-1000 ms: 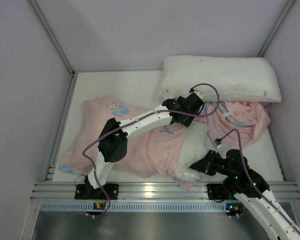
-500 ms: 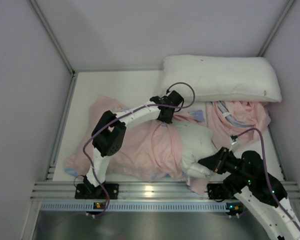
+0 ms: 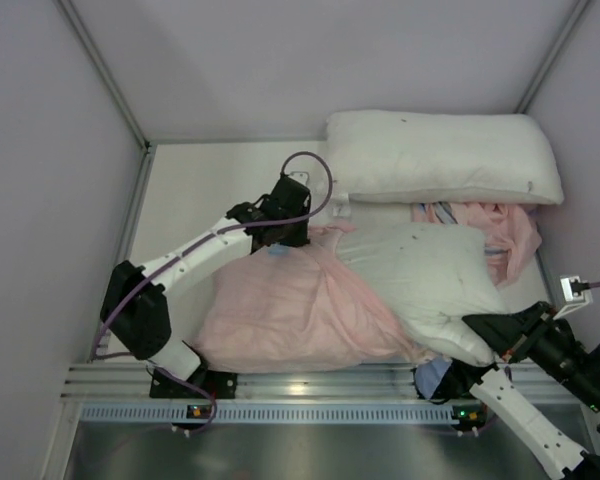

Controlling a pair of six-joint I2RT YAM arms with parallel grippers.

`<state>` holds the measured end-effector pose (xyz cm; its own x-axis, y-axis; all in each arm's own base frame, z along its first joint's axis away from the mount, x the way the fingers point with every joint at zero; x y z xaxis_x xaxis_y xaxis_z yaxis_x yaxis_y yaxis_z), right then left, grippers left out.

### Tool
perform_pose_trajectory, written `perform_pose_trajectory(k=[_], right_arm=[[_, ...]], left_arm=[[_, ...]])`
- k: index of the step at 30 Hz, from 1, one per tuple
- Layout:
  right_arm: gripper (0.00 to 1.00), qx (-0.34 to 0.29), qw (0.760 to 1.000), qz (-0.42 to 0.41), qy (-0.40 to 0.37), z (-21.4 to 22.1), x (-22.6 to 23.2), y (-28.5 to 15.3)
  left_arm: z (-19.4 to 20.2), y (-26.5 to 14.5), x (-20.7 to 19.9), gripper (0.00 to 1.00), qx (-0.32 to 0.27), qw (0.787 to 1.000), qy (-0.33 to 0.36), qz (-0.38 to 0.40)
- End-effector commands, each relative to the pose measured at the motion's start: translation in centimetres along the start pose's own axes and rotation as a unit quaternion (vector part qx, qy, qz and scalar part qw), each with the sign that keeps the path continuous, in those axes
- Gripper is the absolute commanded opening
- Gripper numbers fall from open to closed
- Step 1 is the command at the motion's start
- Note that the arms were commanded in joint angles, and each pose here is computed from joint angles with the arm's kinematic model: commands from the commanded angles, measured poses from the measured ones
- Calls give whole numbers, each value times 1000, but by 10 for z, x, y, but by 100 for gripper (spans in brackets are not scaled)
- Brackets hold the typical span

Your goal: Remove the pillowcase from the pillow

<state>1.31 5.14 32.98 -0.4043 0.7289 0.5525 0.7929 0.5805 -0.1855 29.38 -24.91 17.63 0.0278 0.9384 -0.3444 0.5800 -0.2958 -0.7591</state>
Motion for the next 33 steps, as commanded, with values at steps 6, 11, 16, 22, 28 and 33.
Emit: perform_pose_trajectory(k=[6, 11, 16, 22, 28, 33], right_arm=[[0, -135, 989, 59, -6, -35, -18, -25], [0, -70, 996, 57, 0, -1, -29, 22], [0, -28, 999, 43, 13, 23, -34, 72], [0, -23, 999, 23, 7, 17, -25, 94], [0, -29, 1000, 10, 8, 14, -21, 95], [0, -34, 999, 3, 17, 21, -24, 90]], left_arm=[[-25, -46, 101, 0, -60, 993, -33, -101], [-37, -83, 67, 42, -56, 998, -31, 19], [-33, -155, 8, 82, -46, 976, -25, 211], [0, -230, -22, 88, -24, 939, -34, 341], [84, -199, -40, 88, 54, 949, -59, 306], [102, -164, -59, 87, 57, 968, -61, 235]])
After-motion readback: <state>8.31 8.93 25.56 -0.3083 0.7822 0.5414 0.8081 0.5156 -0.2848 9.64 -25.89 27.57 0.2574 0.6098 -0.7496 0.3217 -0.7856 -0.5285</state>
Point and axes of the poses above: each gripper's point midway between its finger pads, its own y axis out along the fingers, its own x axis along the line the jaws close on, z = x × y, the point moved 4 cm from there along -y, back along the fingers, and after that the axes turned 13 degrees about -y, right-handed, at the moved point
